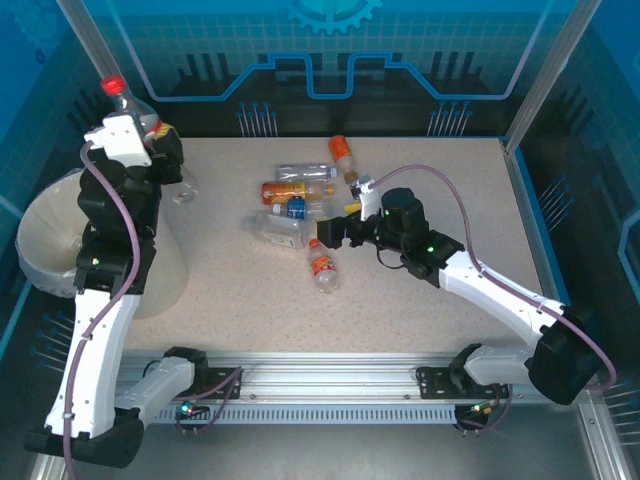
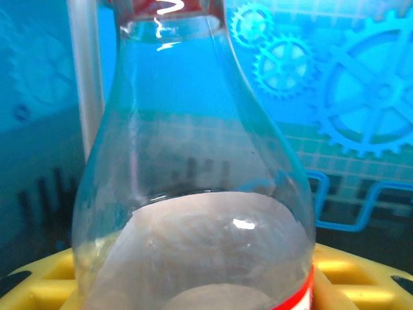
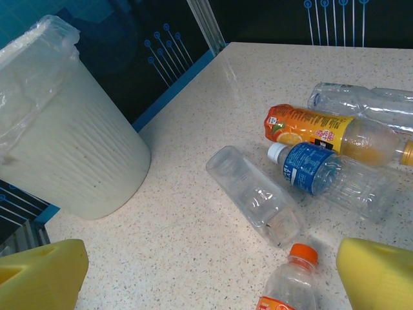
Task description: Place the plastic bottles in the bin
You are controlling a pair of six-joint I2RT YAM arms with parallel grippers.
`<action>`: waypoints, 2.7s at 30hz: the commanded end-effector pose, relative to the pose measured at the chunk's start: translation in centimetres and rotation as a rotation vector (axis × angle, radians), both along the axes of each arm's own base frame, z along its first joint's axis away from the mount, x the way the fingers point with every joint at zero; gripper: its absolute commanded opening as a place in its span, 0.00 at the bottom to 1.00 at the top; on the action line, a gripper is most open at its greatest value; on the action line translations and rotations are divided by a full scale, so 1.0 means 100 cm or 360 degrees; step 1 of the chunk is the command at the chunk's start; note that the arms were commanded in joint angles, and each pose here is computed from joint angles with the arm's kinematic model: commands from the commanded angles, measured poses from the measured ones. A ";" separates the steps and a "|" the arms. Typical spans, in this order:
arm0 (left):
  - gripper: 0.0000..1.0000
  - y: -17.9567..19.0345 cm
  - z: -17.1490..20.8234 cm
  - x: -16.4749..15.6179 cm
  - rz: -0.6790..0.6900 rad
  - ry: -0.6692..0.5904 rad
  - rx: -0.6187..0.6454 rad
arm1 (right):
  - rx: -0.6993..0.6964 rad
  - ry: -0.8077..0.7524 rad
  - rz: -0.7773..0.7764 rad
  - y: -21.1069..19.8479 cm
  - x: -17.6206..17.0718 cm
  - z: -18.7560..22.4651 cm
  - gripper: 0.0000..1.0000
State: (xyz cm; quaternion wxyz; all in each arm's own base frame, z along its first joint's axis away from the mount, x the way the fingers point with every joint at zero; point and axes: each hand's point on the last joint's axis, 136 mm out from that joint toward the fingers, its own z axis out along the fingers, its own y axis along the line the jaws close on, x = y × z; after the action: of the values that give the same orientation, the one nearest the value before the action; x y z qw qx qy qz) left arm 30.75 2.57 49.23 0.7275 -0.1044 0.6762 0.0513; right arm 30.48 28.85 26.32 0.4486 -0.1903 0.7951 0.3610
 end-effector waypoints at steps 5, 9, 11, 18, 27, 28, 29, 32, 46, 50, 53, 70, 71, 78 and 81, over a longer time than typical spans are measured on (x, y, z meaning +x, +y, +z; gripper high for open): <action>0.53 0.082 0.020 -0.023 0.0591 -0.0029 0.0263 | -0.0023 -0.0073 0.0015 0.002 0.000 0.018 1.00; 0.53 0.114 -0.001 -0.028 0.0717 0.0030 0.0181 | -0.0032 -0.0089 0.0017 0.003 0.002 0.021 1.00; 0.53 0.130 -0.014 -0.028 0.0756 0.0042 0.0109 | -0.0026 -0.0093 0.0025 0.005 0.002 0.024 1.00; 0.54 0.167 -0.061 -0.005 0.0654 0.0060 0.0089 | -0.0024 -0.0142 0.0024 0.003 0.003 0.039 1.00; 0.59 0.198 -0.093 0.002 0.0581 -0.0050 0.0002 | -0.0049 -0.0141 0.0015 0.003 0.004 0.036 1.00; 0.60 0.199 -0.097 0.002 0.0584 -0.0060 -0.0003 | -0.0048 -0.0132 0.0017 0.003 0.005 0.034 1.00; 0.61 0.201 -0.101 0.002 0.0586 -0.0073 -0.0009 | -0.0045 -0.0125 0.0021 0.004 0.005 0.033 1.00; 0.63 0.211 -0.116 0.000 0.0618 -0.0100 -0.0066 | -0.0043 -0.0097 0.0033 0.007 0.005 0.028 1.00; 0.86 0.225 -0.140 0.002 0.0602 -0.0193 -0.0221 | -0.0057 -0.0086 0.0013 0.004 0.006 0.020 1.00; 0.89 0.222 -0.128 -0.009 0.0630 -0.0264 -0.0286 | -0.0054 -0.0066 0.0011 0.005 0.007 0.016 1.00; 0.90 0.217 -0.117 -0.017 0.0640 -0.0318 -0.0357 | -0.0053 -0.0051 0.0010 0.006 0.007 0.013 1.00; 0.70 0.210 -0.206 -0.092 0.1254 0.0081 -0.1284 | -0.0054 -0.0009 0.0002 0.008 0.010 0.006 1.00; 0.70 0.206 -0.209 -0.096 0.1272 0.0100 -0.1318 | -0.0051 -0.0009 0.0006 0.009 0.010 0.006 1.00; 0.96 0.204 -0.194 -0.071 0.1052 0.0192 -0.1145 | -0.0061 -0.0002 0.0015 0.010 0.010 0.006 1.00; 0.98 0.213 -0.194 -0.048 0.0974 0.0302 -0.1108 | -0.0058 -0.0004 0.0010 0.010 0.011 0.006 1.00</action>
State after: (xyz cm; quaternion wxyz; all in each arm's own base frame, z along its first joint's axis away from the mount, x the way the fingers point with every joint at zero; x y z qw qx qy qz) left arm 24.18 23.29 29.12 0.5402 -0.5680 0.6195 0.0433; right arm 31.67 29.31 26.65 0.4451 -0.1975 0.8046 0.3398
